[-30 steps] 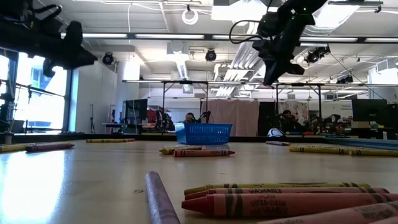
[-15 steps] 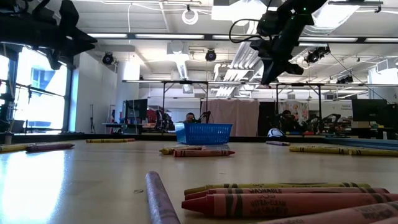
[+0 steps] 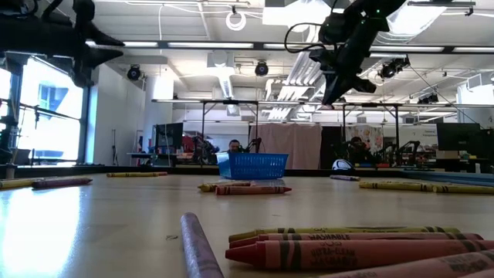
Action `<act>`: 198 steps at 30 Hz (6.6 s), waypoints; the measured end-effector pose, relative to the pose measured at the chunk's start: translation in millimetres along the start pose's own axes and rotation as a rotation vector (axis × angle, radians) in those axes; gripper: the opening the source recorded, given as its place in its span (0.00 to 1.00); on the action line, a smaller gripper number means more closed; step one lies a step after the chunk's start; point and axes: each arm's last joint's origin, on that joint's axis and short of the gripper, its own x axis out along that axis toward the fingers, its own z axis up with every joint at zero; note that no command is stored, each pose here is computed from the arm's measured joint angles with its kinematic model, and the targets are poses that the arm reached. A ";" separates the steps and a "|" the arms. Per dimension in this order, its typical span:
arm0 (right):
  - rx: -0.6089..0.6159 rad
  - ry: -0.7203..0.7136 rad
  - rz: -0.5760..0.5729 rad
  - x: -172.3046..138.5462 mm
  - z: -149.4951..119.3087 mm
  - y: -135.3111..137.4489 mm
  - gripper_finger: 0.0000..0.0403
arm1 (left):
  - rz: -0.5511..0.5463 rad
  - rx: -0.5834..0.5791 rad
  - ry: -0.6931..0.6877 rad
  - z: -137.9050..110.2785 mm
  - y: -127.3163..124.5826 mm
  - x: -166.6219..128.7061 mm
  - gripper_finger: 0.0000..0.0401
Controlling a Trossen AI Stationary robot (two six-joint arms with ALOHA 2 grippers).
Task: Sort crayons
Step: Put the red crayon into the blue bin, then put the yellow crayon into the black bin
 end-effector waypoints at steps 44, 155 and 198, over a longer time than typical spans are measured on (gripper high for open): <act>-0.280 -0.436 0.503 -10.6 13.8 90.6 0.01 | -0.417 0.174 0.677 -38.4 -73.9 225.9 0.32; -0.365 -0.086 -0.099 -34.8 -39.2 38.6 0.34 | 0.182 0.634 0.831 -152.2 -50.2 246.0 0.05; 0.070 0.328 -0.508 120.3 -10.0 -29.8 0.30 | -0.041 0.623 0.388 6.9 -94.9 249.4 0.30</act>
